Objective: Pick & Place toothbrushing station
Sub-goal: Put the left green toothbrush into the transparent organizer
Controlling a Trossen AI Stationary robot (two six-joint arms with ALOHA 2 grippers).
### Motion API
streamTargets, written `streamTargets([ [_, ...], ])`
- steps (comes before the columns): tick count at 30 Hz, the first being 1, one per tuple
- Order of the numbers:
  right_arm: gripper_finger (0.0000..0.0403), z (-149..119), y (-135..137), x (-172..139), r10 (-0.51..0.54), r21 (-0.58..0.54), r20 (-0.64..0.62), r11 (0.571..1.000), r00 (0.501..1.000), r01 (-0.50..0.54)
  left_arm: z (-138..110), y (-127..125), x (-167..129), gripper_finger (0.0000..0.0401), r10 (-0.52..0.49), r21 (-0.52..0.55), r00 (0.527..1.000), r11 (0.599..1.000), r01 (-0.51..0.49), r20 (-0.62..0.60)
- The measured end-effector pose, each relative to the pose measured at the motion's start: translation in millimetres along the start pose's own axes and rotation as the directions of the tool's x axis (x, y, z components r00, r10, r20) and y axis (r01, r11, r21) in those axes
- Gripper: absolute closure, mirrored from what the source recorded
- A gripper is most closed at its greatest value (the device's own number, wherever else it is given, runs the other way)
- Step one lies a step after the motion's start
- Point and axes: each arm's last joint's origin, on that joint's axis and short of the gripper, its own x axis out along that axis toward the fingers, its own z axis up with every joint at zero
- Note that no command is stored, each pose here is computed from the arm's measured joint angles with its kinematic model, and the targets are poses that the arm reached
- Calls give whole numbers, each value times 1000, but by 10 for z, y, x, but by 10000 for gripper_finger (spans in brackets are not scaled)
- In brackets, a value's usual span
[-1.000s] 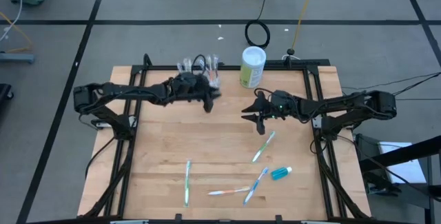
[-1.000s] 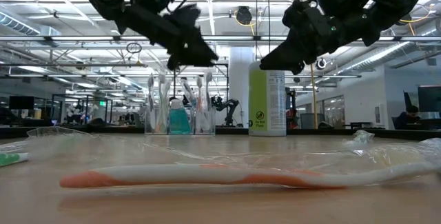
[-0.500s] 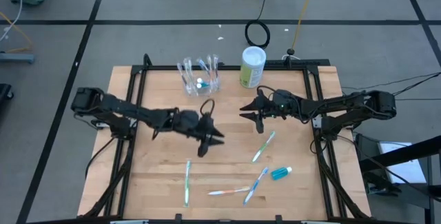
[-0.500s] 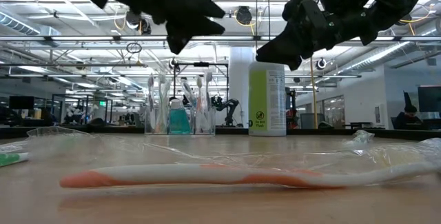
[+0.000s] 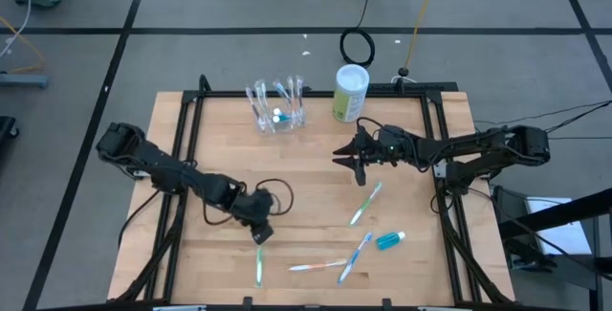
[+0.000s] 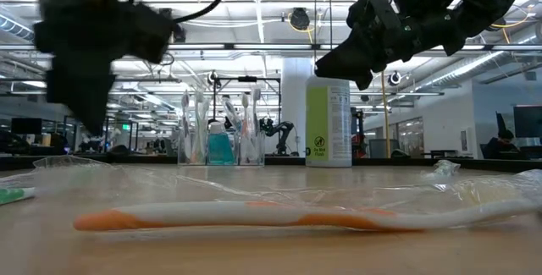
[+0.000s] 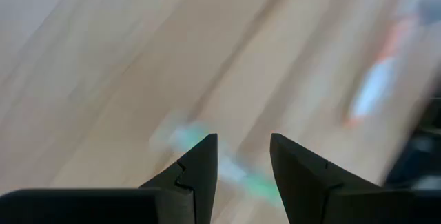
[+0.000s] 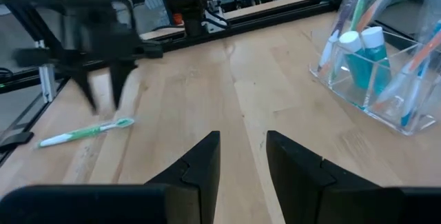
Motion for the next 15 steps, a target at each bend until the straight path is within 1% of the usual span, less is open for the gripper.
streamTargets([
  [3,291,-8,41,6,15,-4,-4,1000,1000,-15,-118,54,1,261,102,-70,994,992,-104,-40],
  [5,291,-13,70,9,26,-8,-6,1000,1000,-26,-160,72,-1,261,142,-111,989,983,-146,-42],
  [7,291,-18,97,12,37,-11,-8,999,999,-37,-180,56,1,261,140,-143,990,979,-143,-33],
  [10,291,-23,125,15,47,-16,-11,999,999,-47,-218,18,40,261,112,-231,992,965,-123,-62],
  [15,291,-24,132,16,49,-17,-11,999,999,-50,-284,22,186,261,129,-264,982,951,-162,-140],
])
